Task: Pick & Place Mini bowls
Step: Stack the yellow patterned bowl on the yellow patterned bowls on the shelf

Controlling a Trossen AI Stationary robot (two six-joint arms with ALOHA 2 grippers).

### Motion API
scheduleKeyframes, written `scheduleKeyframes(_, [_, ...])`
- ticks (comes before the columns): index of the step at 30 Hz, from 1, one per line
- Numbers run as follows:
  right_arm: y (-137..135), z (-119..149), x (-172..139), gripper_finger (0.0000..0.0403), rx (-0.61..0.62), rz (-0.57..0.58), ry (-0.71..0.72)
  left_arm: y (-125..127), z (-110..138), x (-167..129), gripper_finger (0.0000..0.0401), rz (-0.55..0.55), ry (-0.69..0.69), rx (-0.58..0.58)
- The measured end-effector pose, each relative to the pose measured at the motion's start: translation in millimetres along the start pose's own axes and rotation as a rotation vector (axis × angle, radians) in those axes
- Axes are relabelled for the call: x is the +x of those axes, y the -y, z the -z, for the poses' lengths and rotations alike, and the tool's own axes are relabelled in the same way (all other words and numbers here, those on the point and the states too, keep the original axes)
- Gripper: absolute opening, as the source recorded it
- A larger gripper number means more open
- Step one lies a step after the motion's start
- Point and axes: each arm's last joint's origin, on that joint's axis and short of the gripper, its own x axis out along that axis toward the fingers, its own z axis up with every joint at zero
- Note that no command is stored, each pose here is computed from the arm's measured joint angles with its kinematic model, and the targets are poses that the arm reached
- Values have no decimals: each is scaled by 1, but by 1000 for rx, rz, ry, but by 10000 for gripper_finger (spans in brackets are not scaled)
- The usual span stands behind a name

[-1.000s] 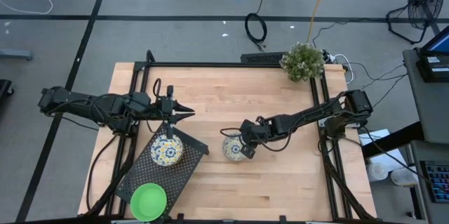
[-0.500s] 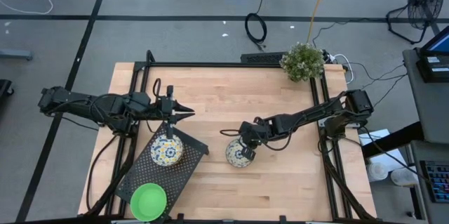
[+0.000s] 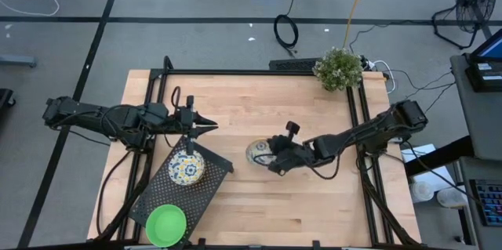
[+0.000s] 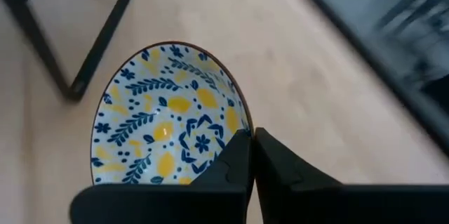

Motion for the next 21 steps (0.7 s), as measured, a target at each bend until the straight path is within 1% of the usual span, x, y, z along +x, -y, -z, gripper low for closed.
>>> scheduleKeyframes(4, [-6, -5, -4, 1, -46, 108, 108, 1, 1, 4, 49, 0, -9, -87])
scheduleKeyframes(6, [-9, -12, -5, 1, -40, 144, 175, 2, 5, 9, 49, -1, -33, -127])
scheduleKeyframes(9, [-9, -18, -7, 1, -70, 214, 227, 5, 11, 23, 59, -2, -67, -132])
scheduleKeyframes(11, [-8, -22, -8, 1, -77, 272, 260, 7, 16, 33, 79, -2, -92, -125])
scheduleKeyframes(14, [-6, -29, -11, 1, -89, 380, 300, 9, 22, 48, 124, -32, -98, -122])
scheduleKeyframes(18, [-3, -34, -14, 1, -110, 498, 317, 8, 30, 61, 187, -153, -118, -100])
scheduleKeyframes(21, [-2, -39, -16, 1, -103, 548, 329, 6, 31, 66, 218, -259, -108, -70])
